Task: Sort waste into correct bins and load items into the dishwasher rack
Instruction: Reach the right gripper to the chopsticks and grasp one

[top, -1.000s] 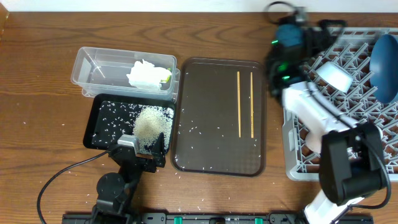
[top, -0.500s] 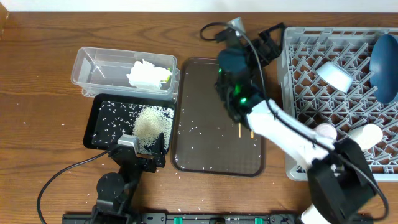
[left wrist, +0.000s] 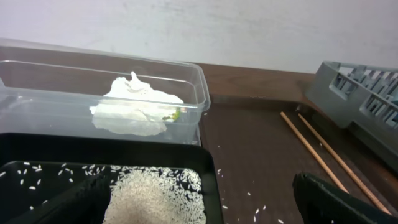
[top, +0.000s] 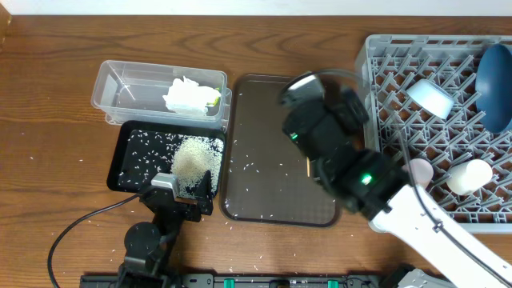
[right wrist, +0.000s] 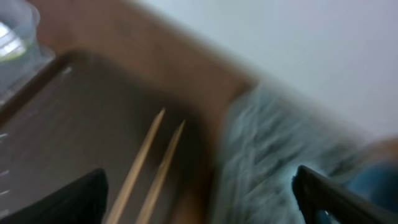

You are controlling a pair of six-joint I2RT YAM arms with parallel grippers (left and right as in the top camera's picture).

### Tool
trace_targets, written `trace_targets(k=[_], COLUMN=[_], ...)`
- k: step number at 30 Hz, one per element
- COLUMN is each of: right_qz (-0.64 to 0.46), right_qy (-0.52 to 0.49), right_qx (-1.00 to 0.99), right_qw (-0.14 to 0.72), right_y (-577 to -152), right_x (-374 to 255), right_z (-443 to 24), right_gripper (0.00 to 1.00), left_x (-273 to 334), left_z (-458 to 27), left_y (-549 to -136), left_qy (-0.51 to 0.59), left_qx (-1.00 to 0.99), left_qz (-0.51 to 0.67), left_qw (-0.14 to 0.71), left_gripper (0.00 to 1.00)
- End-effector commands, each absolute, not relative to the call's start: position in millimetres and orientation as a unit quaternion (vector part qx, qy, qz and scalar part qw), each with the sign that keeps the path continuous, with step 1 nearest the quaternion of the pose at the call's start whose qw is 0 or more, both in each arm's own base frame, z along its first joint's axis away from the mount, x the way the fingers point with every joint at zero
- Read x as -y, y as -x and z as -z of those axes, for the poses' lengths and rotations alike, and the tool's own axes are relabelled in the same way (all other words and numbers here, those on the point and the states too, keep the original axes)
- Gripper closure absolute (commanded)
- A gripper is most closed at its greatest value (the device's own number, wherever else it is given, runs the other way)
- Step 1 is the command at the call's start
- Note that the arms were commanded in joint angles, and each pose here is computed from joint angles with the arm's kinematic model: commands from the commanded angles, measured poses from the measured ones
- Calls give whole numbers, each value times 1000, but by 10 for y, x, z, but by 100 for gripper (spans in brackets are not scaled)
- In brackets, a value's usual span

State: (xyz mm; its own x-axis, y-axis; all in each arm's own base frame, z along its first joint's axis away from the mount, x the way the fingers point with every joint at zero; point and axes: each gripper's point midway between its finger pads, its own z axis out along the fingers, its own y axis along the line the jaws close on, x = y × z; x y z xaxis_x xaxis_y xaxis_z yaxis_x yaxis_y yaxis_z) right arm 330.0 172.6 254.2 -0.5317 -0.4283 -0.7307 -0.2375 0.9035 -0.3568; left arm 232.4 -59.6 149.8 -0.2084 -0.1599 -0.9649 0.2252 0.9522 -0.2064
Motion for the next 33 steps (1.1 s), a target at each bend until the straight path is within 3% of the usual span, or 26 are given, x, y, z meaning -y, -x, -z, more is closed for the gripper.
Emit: trace_targets(k=[1,7,13,16,26,33], right_qz=[-74,-97,-124,-119,-92,-49], right_qy=[12,-38,-41,-42,-48,-57], right_qx=[-944,-973,-979,-982,-987,-991], right_qw=[321,206,159,140,123,111], right_y=[-3171,-3300,-3484,-3540,-3720,-3680], right_x=[-1772,-1554,-1698,-1743,-1772,-1682], right_z=[-2026,-1443,-984,-729,-114,122], right_gripper=[15,28,42,50,55,76], left_x=[625,625,625,625,625,625], left_z=[-1372,-1372,-1375,-1372,-1372,-1374], left_y=[-2315,-2315,-2315,-2315,-2315,-2315], left_qy=[-23,-23,-23,-23,-23,-23], left_qx=[-771,-771,-771,-771,-771,-771], left_qz=[160,160,160,160,160,160], left_qw=[616,616,616,616,616,616], left_gripper=[4,4,4,4,4,4])
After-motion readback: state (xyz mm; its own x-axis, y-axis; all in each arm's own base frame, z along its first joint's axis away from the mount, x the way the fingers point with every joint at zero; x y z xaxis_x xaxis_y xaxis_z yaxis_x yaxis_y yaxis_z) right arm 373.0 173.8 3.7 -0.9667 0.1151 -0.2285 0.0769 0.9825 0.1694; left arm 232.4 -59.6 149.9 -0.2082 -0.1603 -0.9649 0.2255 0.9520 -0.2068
